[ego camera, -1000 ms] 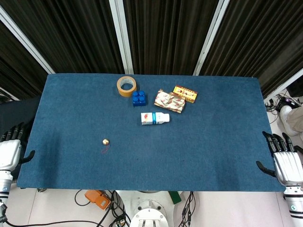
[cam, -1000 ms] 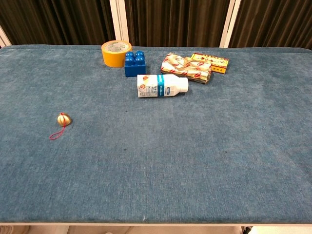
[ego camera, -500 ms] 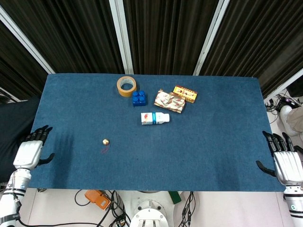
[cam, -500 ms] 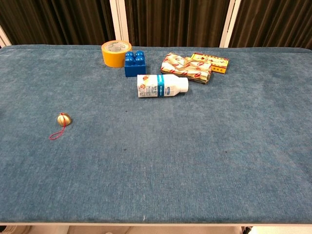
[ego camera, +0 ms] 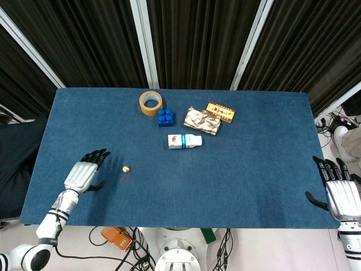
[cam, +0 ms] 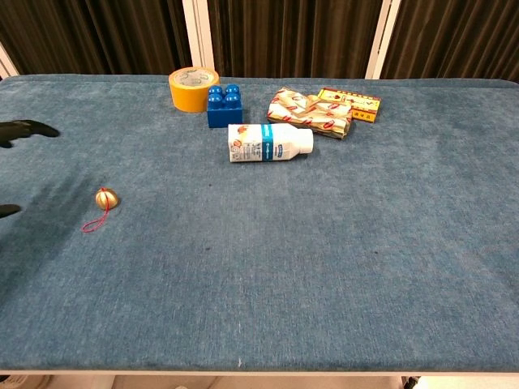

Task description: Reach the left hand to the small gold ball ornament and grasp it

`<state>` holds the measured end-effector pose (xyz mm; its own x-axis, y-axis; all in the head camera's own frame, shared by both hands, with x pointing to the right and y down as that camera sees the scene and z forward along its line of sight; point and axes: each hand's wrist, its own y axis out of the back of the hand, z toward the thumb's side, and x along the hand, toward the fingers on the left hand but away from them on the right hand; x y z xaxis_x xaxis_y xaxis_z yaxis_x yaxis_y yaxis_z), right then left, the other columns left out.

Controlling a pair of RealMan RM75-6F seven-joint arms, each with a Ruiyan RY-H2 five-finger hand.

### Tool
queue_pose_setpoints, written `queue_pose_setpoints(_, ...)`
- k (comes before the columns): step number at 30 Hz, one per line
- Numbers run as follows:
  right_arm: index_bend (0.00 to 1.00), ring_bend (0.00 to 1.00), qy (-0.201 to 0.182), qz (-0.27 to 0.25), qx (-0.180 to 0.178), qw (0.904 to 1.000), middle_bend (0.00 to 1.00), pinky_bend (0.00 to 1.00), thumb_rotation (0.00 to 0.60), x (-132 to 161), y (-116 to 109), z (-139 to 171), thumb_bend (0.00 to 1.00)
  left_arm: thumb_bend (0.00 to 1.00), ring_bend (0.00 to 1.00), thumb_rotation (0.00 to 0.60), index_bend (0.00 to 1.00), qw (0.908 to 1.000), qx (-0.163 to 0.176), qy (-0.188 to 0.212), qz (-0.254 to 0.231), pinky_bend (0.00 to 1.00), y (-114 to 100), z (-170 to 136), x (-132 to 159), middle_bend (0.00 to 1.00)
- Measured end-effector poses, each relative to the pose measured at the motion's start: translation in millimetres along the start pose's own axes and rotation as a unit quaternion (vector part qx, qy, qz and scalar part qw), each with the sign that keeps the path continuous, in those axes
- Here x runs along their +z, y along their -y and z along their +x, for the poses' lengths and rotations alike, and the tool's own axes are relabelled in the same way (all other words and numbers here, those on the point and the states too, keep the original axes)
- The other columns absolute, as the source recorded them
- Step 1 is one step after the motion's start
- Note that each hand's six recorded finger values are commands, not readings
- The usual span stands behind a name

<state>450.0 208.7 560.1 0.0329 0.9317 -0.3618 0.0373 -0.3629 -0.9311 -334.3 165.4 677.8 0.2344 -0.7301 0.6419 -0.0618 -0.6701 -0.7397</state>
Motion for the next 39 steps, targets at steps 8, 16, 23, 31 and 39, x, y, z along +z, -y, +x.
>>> queue_pose_setpoints(8,0.06,0.17,0.001,-0.001,0.001,1.0,0.2,0.04,0.6,0,0,0,0.32,0.24,0.0,0.6,0.24,0.9996,-0.012,0.024,-0.002,0.13,10,23,25,0.0)
queue_pose_setpoints(16,0.06,0.17,0.001,0.0,0.002,1.0,0.2,0.04,0.6,0,0,-1,0.32,0.24,0.0,0.6,0.27,0.9992,-0.023,0.033,-0.002,0.13,18,37,38,0.0)
queue_pose_setpoints(23,0.06,0.17,0.001,-0.001,0.002,1.0,0.2,0.04,0.6,0,0,-1,0.32,0.23,0.0,0.6,0.31,0.9987,-0.037,0.034,-0.003,0.13,26,51,43,0.0)
queue_pose_setpoints(31,0.06,0.17,0.003,-0.003,0.006,1.0,0.2,0.04,0.6,-1,0,-2,0.32,0.24,0.0,0.6,0.36,0.9985,-0.048,0.028,0.001,0.13,31,60,40,0.0)
queue_pose_setpoints(39,0.06,0.17,0.003,-0.001,0.005,1.0,0.2,0.04,0.6,-1,1,-1,0.32,0.26,0.0,0.6,0.41,0.9984,-0.051,0.022,-0.002,0.13,32,64,36,0.0)
